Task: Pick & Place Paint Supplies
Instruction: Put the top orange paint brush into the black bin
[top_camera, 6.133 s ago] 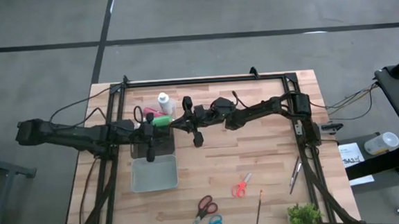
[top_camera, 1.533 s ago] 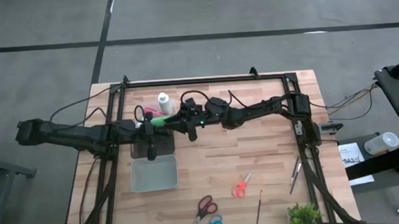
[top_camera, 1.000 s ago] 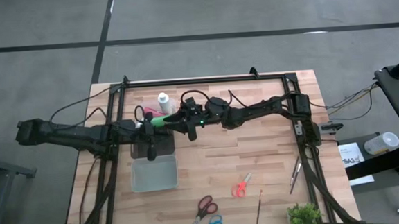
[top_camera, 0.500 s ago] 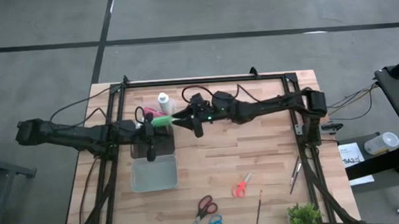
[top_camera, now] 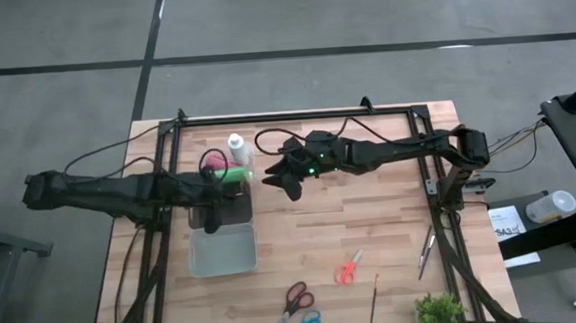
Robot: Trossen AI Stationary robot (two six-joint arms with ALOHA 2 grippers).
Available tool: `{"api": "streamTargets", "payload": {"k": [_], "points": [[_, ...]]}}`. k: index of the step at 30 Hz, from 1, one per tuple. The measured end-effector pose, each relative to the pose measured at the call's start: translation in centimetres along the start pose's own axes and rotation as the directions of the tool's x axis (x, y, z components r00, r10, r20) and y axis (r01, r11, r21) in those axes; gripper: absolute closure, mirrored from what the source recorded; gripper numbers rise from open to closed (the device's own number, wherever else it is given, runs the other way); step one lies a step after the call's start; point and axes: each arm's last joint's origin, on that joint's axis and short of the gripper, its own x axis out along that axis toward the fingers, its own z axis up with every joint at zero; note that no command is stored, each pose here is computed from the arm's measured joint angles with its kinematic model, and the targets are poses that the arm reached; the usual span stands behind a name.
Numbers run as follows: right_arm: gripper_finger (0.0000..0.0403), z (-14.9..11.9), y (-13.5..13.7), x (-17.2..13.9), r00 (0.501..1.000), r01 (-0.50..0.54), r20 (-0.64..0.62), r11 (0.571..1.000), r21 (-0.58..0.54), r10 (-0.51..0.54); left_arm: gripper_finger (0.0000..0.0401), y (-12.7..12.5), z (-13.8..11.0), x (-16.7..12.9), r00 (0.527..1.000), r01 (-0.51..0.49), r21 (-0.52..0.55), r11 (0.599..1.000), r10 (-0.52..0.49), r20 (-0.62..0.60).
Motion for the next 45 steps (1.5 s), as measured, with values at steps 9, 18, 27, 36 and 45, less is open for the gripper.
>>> {"api": "streamTargets", "payload": {"k": [9,18,27,36,45], "points": [[0.0207,-0.2,-0.5,0.0,0.994,0.109,0.010,0.994,0.007,-0.109,0.0388,0.4,0.0,-3.9,0.922,-0.129,-0.057,0.990,0.099,-0.374],[0.0207,-0.3,-0.8,-0.1,0.985,0.169,0.023,0.986,0.010,-0.169,0.0367,0.4,-0.6,-3.2,0.891,-0.075,0.005,0.997,0.070,-0.448],[0.0207,-0.4,-0.8,0.0,0.985,0.170,0.021,0.985,0.010,-0.170,0.0371,-0.1,-1.2,1.0,0.742,-0.099,0.045,0.994,0.104,-0.662],[0.0207,-0.4,-0.8,0.0,0.985,0.170,0.021,0.985,0.010,-0.170,0.0372,-0.2,-2.5,4.7,0.586,-0.132,0.092,0.987,0.152,-0.796],[0.0207,-0.4,-0.8,0.0,0.985,0.168,0.021,0.986,0.021,-0.169,0.0372,-0.2,-3.0,5.7,0.533,-0.142,0.110,0.984,0.170,-0.829]]}}
